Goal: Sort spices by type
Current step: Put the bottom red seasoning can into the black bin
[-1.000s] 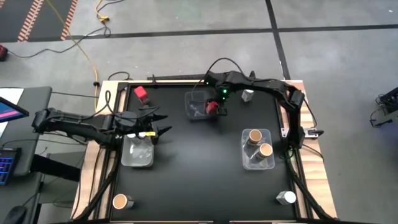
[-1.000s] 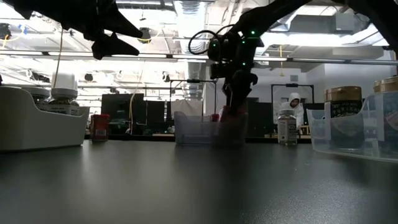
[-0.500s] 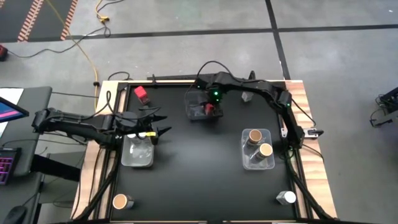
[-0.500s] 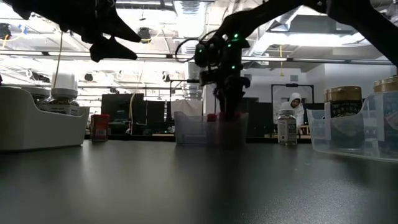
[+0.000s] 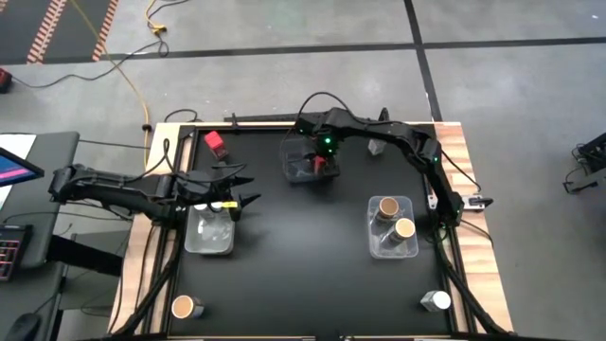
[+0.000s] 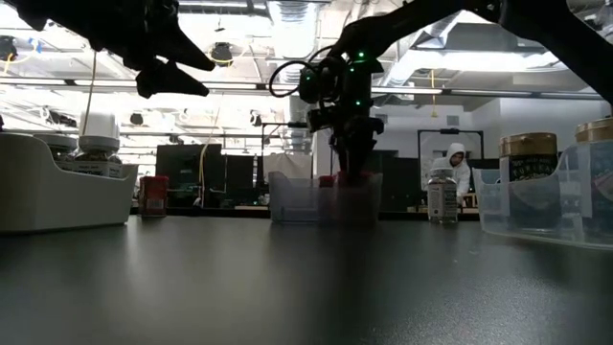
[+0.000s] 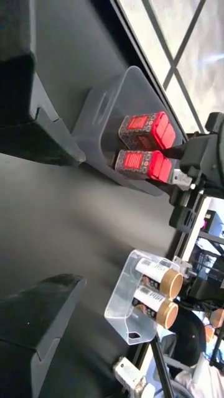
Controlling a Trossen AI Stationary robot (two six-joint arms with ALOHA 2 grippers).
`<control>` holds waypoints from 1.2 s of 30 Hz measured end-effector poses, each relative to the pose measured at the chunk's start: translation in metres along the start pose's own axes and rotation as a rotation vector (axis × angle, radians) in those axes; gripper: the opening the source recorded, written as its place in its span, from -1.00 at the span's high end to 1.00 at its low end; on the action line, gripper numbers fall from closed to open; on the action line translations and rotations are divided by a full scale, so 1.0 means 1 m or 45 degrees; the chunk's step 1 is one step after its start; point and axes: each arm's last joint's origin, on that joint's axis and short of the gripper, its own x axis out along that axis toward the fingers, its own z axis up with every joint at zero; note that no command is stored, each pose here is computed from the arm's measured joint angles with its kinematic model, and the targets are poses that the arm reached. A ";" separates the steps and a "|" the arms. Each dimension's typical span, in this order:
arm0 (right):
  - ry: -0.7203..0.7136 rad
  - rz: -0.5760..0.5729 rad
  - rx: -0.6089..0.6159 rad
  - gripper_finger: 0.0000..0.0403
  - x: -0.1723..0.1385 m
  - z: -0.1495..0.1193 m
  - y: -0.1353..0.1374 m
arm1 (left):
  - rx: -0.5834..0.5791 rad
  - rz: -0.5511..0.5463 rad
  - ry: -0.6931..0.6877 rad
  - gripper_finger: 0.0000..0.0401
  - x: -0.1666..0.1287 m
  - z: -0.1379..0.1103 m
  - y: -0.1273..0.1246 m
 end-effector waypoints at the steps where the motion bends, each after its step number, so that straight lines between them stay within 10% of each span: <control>1: -0.007 -0.004 0.002 -0.31 -0.001 0.001 0.000 | 0.000 0.000 0.000 -0.42 0.000 0.000 0.000; 36: -0.009 -0.004 0.003 -0.38 -0.002 0.001 0.001 | -0.001 0.002 0.005 -0.42 0.000 0.000 0.000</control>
